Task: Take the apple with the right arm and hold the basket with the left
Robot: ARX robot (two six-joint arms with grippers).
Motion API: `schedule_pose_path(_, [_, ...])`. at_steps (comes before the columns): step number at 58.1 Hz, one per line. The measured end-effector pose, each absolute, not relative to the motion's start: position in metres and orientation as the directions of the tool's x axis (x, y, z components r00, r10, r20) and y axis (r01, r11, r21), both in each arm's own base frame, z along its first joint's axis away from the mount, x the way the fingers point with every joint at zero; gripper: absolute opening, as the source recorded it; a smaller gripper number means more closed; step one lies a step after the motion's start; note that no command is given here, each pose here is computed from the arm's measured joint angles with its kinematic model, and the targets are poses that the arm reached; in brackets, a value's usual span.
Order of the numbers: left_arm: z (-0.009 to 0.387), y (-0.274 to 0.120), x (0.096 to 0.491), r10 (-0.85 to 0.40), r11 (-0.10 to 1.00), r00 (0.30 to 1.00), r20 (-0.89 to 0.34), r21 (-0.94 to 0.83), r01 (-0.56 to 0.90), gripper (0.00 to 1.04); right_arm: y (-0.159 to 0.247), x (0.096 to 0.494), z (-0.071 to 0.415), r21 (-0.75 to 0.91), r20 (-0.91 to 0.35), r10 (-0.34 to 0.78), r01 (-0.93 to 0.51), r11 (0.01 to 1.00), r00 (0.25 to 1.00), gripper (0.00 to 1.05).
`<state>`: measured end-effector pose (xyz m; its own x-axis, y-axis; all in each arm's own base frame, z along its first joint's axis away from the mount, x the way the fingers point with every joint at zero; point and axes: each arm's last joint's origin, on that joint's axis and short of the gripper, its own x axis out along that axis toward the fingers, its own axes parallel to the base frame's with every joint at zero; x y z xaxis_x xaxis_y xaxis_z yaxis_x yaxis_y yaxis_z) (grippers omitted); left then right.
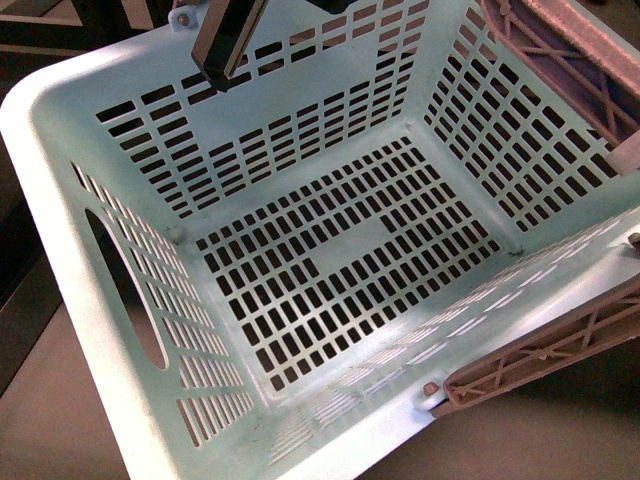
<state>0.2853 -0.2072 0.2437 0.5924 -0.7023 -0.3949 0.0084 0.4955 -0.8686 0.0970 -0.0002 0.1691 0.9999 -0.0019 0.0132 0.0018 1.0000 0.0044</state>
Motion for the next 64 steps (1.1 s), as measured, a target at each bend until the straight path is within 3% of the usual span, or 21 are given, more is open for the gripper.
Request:
schedule_pose_path(9, [0.244,-0.207,0.285,-0.706,0.494,0.587,-0.395,-0.869,0.009,0.07,0.0,0.097,0.168,0.018,-0.008,-0.003,0.004,1.0,1.0,0.96])
schedule_pose_path(15, [0.244,-0.208,0.285,-0.71,0.492,0.584,-0.394,-0.871,0.011,0.07,0.0,0.101,0.166,0.152,-0.374,-0.018,0.08,0.985,0.927,0.96])
schedule_pose_path(19, [0.244,-0.208,0.285,-0.711,0.491,0.584,-0.392,-0.871,0.013,0.07,-0.001,0.109,0.16,0.206,-0.482,-0.022,0.137,0.969,0.876,0.96])
schedule_pose_path(25, [0.244,-0.208,0.285,-0.71,0.491,0.584,-0.393,-0.871,0.011,0.07,-0.007,0.131,0.161,0.251,-0.509,-0.022,0.173,0.952,0.86,0.96])
schedule_pose_path(33, [0.244,-0.208,0.285,-0.707,0.494,0.587,-0.394,-0.869,0.013,0.07,-0.039,0.188,0.159,0.22,-0.496,-0.155,0.296,0.929,0.854,0.96])
schedule_pose_path(41, [0.244,-0.208,0.285,-0.707,0.495,0.588,-0.394,-0.869,0.014,0.07,-0.07,0.227,0.131,0.16,-0.554,-0.225,0.368,0.916,0.802,0.96])
schedule_pose_path(64, [0.244,-0.208,0.285,-0.707,0.495,0.587,-0.393,-0.869,0.014,0.07,-0.134,0.253,0.035,0.009,-0.745,-0.341,0.519,0.855,0.574,0.96])
